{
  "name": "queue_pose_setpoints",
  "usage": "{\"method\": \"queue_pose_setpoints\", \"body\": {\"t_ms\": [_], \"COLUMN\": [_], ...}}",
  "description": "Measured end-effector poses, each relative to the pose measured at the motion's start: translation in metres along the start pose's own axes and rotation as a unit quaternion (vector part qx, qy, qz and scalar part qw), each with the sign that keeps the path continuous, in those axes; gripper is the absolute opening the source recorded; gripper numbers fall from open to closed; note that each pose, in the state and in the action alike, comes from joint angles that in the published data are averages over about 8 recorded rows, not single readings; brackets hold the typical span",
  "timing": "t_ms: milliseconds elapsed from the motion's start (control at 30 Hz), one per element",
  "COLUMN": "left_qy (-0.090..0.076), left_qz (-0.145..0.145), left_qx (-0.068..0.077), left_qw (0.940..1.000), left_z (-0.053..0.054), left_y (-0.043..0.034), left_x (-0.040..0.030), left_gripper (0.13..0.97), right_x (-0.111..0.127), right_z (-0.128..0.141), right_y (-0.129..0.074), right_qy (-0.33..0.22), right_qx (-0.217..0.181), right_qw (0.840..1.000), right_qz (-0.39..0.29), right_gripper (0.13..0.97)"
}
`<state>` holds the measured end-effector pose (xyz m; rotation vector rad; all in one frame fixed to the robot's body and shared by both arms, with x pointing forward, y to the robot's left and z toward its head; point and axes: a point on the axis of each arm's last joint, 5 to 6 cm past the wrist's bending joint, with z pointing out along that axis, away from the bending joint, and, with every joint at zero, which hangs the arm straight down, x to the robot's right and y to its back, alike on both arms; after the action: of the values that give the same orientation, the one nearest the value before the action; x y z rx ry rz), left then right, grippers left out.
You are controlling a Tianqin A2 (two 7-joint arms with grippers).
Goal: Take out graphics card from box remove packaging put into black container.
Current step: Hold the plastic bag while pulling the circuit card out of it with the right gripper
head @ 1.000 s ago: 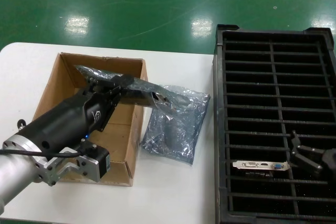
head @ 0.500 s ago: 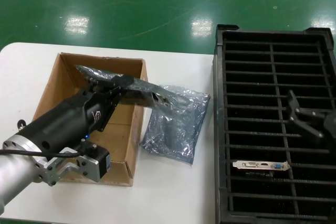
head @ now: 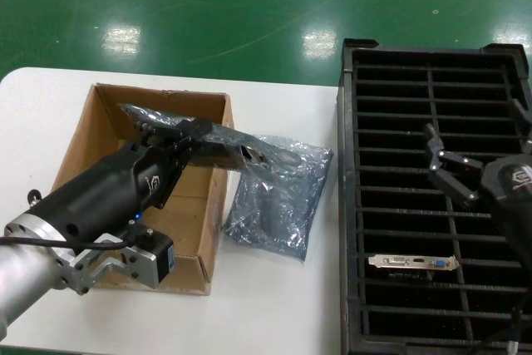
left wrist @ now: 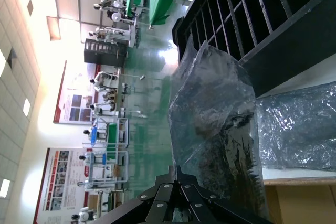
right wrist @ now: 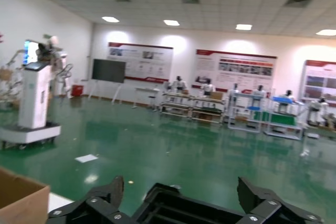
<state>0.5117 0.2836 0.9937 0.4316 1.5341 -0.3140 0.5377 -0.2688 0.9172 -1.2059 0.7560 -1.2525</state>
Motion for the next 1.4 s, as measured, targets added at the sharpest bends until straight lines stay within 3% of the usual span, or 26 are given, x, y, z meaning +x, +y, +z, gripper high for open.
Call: {"method": "queue_pose_setpoints", "body": {"t_ms": [200,333,600,900,1200,1400], "left_qy": [0.000,0.000,0.000,0.000,0.000,0.000], "left_qz": [0.000,0.000,0.000,0.000,0.000,0.000], "left_qx": [0.000,0.000,0.000,0.000,0.000,0.000], "left_qw": [1.0000,1.0000,1.0000,1.0000,1.0000,1.0000], "left_z": [0.000,0.000,0.000,0.000,0.000,0.000], "left_y": [0.0000,0.0000,0.0000,0.0000,0.0000,0.0000], "left_x": [0.0000,0.0000,0.0000,0.0000,0.0000,0.0000], "left_gripper": [0.140,0.140,0.140,0.140,0.140,0.140], "right_x": [-0.003,-0.006,-0.017,-0.028,-0.039,-0.040], "right_z": [0.001,-0.001,-0.008,-0.010,0.014,0.032], "right_y": [-0.001,-0.003,-0.004,0.004,0.012,0.008], "right_qy": [-0.035,-0.062,-0.117,-0.173,-0.221,-0.244], "right_qx": [0.006,0.013,0.017,0.006,-0.014,-0.021], "right_qw": [0.999,0.997,0.991,0.981,0.969,0.964], "right_qz": [-0.021,-0.034,-0.059,-0.092,-0.108,-0.105], "right_gripper": [0.678,0.678,0.461,0.286,0.177,0.151]}}
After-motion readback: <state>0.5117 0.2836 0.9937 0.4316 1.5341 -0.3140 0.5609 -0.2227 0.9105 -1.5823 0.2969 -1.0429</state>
